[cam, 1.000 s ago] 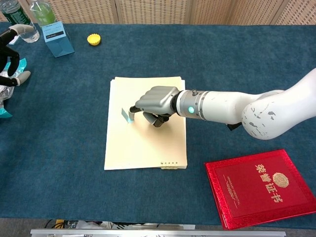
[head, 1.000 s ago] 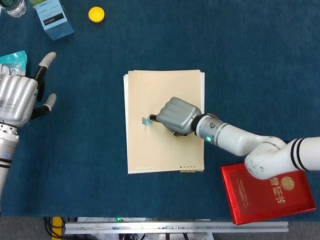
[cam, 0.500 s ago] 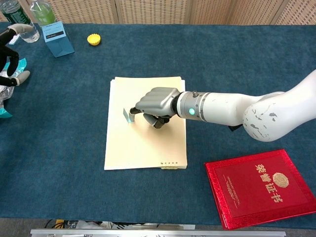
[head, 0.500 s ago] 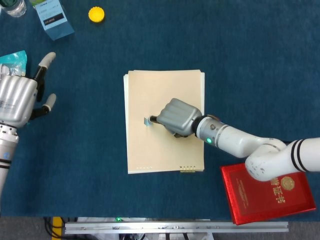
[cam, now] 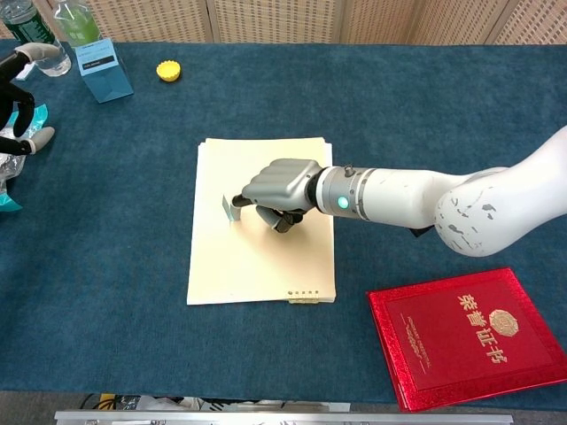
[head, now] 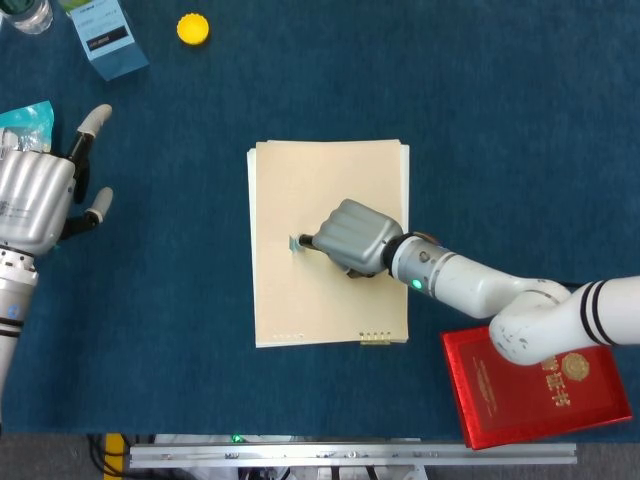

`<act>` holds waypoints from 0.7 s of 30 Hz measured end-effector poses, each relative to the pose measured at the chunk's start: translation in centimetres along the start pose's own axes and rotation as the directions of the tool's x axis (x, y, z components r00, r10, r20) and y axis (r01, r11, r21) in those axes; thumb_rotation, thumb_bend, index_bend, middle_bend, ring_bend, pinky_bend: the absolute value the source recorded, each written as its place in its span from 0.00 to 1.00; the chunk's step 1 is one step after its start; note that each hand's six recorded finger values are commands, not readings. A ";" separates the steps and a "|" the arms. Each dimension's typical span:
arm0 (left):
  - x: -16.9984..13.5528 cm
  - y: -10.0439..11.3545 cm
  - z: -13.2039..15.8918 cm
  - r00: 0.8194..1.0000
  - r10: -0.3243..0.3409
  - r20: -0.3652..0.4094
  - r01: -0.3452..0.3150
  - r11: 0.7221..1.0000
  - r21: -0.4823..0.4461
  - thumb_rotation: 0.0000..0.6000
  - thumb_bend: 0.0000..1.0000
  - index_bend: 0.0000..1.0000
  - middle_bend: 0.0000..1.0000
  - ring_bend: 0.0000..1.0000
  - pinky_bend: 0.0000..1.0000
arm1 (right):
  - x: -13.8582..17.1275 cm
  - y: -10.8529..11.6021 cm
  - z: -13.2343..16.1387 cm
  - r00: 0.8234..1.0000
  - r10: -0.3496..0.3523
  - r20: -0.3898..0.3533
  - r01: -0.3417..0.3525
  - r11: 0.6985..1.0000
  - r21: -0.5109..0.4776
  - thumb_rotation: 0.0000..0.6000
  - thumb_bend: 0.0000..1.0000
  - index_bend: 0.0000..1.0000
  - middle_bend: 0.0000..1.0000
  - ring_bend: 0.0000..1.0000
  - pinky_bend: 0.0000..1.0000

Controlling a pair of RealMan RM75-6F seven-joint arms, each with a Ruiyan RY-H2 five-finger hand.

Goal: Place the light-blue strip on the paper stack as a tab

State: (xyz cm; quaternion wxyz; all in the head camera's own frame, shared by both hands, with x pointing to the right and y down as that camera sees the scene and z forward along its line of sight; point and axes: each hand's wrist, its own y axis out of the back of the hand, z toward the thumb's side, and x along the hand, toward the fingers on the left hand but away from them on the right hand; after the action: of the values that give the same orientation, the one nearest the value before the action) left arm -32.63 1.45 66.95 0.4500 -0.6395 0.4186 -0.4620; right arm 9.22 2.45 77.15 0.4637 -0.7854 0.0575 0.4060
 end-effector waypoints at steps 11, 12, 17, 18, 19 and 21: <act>0.0 -0.1 -0.2 1.000 -0.003 -0.006 0.003 1.000 0.000 1.00 0.34 0.06 0.74 0.74 0.81 | -0.4 0.3 0.4 1.000 -0.015 -0.009 0.014 1.000 -0.022 1.00 1.00 0.23 1.00 1.00 1.00; 0.0 -0.1 -0.2 1.000 -0.003 -0.006 0.003 1.000 0.000 1.00 0.34 0.06 0.74 0.74 0.81 | -0.5 0.2 0.4 1.000 -0.014 -0.010 0.014 1.000 -0.024 1.00 1.00 0.23 1.00 1.00 1.00; 0.0 -0.2 -0.2 1.000 -0.003 -0.007 0.003 1.000 0.000 1.00 0.34 0.06 0.74 0.74 0.81 | -1.0 0.1 0.4 1.000 -0.010 -0.009 0.009 1.000 -0.023 1.00 1.00 0.23 1.00 1.00 1.00; 0.0 -0.2 -0.2 1.000 -0.004 -0.007 0.004 1.000 0.000 1.00 0.34 0.06 0.74 0.74 0.81 | -1.0 0.1 0.5 1.000 -0.009 -0.009 0.008 1.000 -0.023 1.00 1.00 0.23 1.00 1.00 1.00; 0.0 -0.2 -0.2 1.000 -0.005 -0.007 0.005 1.000 -0.001 1.00 0.34 0.06 0.74 0.74 0.81 | -1.0 0.2 0.5 1.000 -0.009 -0.009 0.009 1.000 -0.023 1.00 1.00 0.23 1.00 1.00 1.00; 0.1 -0.2 -0.2 1.000 -0.005 -0.007 0.005 1.000 0.000 1.00 0.34 0.06 0.74 0.74 0.81 | -0.9 0.3 0.5 1.000 -0.017 -0.010 0.016 0.999 -0.028 1.00 1.00 0.23 1.00 1.00 1.00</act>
State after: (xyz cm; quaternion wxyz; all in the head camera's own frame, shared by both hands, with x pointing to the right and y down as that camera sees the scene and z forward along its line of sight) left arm -32.81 1.42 67.24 0.4474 -0.6389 0.4185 -0.4652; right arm 8.17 2.35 77.44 0.4559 -0.7942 0.0478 0.3989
